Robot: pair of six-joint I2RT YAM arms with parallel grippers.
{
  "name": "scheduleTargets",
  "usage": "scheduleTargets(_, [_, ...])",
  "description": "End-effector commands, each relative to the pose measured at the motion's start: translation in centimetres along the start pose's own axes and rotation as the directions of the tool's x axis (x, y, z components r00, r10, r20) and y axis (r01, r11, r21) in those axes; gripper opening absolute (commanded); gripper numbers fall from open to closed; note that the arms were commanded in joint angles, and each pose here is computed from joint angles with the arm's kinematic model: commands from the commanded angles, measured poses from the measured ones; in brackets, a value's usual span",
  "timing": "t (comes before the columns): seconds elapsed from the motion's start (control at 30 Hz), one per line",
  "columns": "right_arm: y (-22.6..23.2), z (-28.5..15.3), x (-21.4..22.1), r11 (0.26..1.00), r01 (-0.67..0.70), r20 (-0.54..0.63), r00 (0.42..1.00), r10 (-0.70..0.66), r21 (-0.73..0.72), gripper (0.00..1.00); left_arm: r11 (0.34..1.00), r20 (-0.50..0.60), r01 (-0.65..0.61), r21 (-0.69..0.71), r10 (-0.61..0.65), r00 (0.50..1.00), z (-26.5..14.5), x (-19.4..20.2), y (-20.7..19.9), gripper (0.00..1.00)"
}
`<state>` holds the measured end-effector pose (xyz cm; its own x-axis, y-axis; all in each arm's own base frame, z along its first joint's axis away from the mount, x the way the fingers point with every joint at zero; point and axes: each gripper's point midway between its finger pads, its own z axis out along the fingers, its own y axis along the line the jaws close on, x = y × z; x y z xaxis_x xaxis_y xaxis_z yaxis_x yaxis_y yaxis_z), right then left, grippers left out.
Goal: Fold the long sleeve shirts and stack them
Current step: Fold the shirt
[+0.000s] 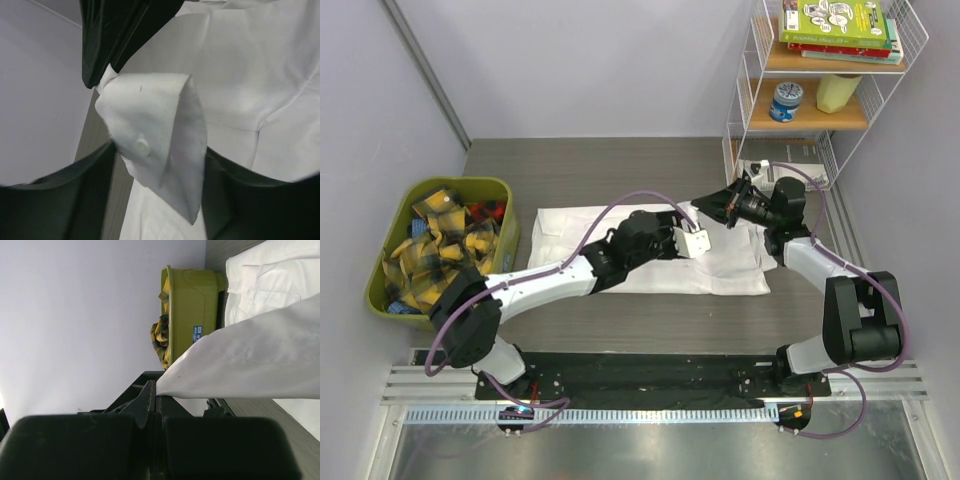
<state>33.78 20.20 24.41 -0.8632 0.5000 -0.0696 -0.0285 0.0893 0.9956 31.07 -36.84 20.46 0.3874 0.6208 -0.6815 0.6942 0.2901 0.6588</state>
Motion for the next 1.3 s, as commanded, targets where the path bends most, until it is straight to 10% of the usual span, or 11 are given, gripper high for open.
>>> scheduleTargets(0.0, [2.8, 0.0, 0.2, 0.994, 0.091, -0.003, 0.996, -0.091, -0.059, 0.01, 0.994, 0.087, 0.049, -0.099, -0.041, 0.995, 0.1, -3.4, 5.3, 0.42])
scheduleTargets(0.03, [2.7, 0.1, 0.1, 0.994, 0.091, -0.005, 0.996, -0.091, -0.054, 0.01, 0.997, 0.03, 0.061, -0.057, -0.06, 0.998, 0.5, -1.6, 5.1, 0.15])
scheduleTargets(0.1, [3.0, 0.2, 0.0, 0.992, 0.115, -0.016, 0.993, -0.116, -0.057, 0.12, 0.993, 0.027, 0.109, -0.053, -0.108, 0.994, 0.6, -2.2, 7.0, 0.0])
scheduleTargets(0.23, [2.5, -0.2, -1.0, 0.982, 0.191, -0.046, 0.981, -0.191, 0.0, 0.37, 0.981, -0.018, 0.187, -0.043, -0.188, 0.982, 1.3, 0.2, 10.0, 0.0])
scheduleTargets(0.43, [0.8, -3.9, -3.8, 0.909, 0.391, -0.081, 0.92, -0.383, 0.141, 0.46, 0.963, -0.068, 0.257, -0.085, -0.263, 0.962, 3.3, 3.1, 14.0, 0.0])
scheduleTargets(1.27, [-9.7, -9.6, -3.0, 0.806, 0.423, -0.26, 0.903, -0.341, 0.413, 0.42, 0.909, -0.115, 0.198, -0.366, -0.255, 0.96, 6.4, 8.5, 24.2, 0.0])
